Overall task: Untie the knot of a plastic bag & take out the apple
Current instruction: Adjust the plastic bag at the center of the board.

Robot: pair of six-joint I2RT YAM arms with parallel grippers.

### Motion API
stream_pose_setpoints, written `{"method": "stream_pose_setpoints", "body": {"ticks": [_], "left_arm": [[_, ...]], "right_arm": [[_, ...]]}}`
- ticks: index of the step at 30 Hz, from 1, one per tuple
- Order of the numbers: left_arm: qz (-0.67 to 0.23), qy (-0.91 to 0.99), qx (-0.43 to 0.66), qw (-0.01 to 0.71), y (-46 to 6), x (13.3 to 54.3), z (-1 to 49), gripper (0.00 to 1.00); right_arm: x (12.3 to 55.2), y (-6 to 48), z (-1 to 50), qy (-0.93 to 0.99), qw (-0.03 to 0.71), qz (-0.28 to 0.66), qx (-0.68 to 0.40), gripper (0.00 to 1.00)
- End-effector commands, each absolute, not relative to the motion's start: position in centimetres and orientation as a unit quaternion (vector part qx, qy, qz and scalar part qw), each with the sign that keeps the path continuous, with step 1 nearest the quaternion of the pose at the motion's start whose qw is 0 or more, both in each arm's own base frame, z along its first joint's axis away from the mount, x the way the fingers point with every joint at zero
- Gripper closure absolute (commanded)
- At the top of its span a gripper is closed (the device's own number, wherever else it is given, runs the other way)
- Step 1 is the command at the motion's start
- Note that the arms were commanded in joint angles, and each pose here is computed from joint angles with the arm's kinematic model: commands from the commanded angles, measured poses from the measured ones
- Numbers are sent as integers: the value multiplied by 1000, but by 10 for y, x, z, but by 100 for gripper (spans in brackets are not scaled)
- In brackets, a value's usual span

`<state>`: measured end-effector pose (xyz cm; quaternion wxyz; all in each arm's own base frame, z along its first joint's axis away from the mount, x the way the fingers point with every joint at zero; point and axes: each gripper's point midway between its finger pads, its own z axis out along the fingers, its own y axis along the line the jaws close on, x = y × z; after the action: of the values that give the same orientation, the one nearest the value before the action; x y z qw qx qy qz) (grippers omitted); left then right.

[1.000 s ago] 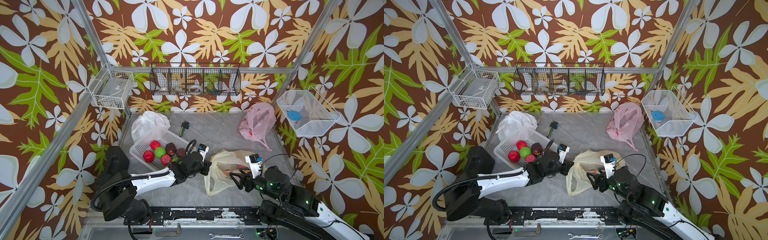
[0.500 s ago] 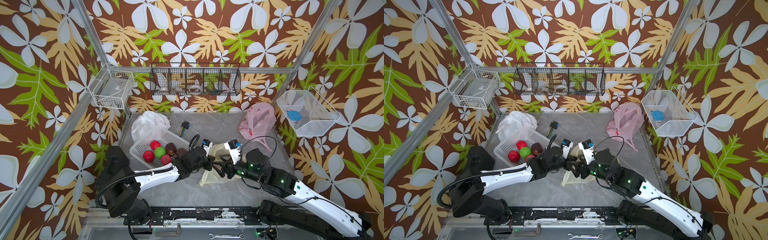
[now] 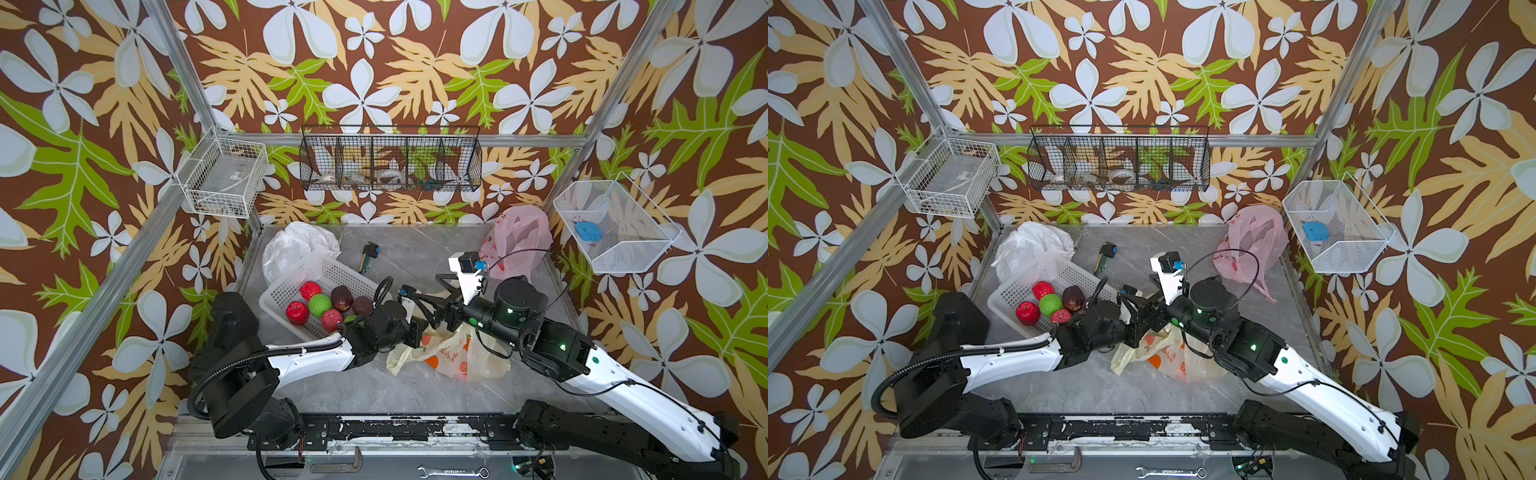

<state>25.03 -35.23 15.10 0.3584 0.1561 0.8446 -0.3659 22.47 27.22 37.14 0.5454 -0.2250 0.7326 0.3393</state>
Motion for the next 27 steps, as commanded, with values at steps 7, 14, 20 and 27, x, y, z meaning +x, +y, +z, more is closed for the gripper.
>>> {"method": "stream_pose_setpoints", "body": {"ticks": [7, 14, 20, 27], "left_arm": [[-310, 856, 134, 392, -316, 273, 165, 100], [-276, 859, 139, 408, -311, 288, 171, 100], [-272, 856, 145, 415, -312, 291, 173, 100], [-275, 859, 148, 406, -315, 295, 167, 100]], "right_arm": [[304, 232, 410, 748, 562, 341, -92, 13], [299, 244, 439, 734, 506, 430, -139, 12], [280, 243, 308, 811, 384, 429, -101, 16], [240, 207, 223, 852, 343, 392, -55, 14]]}}
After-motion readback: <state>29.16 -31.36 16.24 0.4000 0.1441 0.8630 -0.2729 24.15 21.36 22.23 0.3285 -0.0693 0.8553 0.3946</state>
